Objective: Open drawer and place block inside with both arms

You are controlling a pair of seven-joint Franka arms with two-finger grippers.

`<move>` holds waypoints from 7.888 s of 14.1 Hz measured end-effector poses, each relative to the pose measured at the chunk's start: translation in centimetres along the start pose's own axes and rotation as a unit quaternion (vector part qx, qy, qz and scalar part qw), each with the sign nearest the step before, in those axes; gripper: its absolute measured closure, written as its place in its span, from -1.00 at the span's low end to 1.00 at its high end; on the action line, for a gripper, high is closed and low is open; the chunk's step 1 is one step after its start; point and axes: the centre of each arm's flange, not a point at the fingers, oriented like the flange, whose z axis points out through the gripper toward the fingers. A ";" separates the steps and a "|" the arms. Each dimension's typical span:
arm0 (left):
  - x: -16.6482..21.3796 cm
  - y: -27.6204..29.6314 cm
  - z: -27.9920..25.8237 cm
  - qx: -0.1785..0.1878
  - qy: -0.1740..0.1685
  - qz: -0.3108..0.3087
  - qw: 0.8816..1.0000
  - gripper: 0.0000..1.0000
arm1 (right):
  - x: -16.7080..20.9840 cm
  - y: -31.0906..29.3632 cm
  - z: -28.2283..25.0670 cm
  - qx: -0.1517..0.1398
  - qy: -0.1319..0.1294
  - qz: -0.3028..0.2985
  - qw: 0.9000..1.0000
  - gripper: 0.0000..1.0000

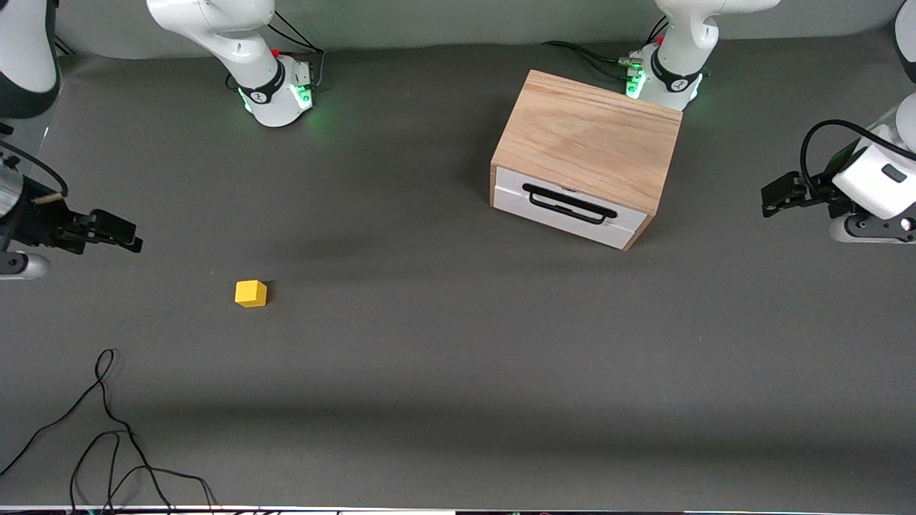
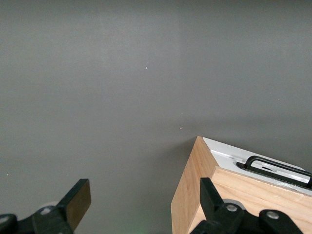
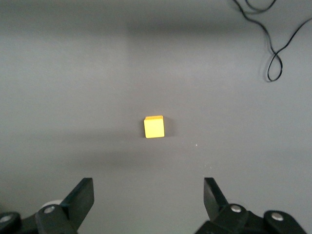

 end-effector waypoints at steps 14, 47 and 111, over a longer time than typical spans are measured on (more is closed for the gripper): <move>-2.8 15.0 -0.1 -0.012 -0.030 -0.288 0.957 -1.00 | 1.1 -0.2 12.4 -0.004 0.008 -0.003 1.000 -1.00; -2.3 31.4 26.6 0.087 -0.075 -0.543 0.832 -1.00 | 0.2 -1.3 33.6 -0.008 0.030 -0.015 0.999 -1.00; 0.1 1.2 3.5 -0.004 -0.059 -0.136 0.989 -1.00 | 2.6 -16.3 8.9 0.000 -0.009 0.016 1.000 -0.12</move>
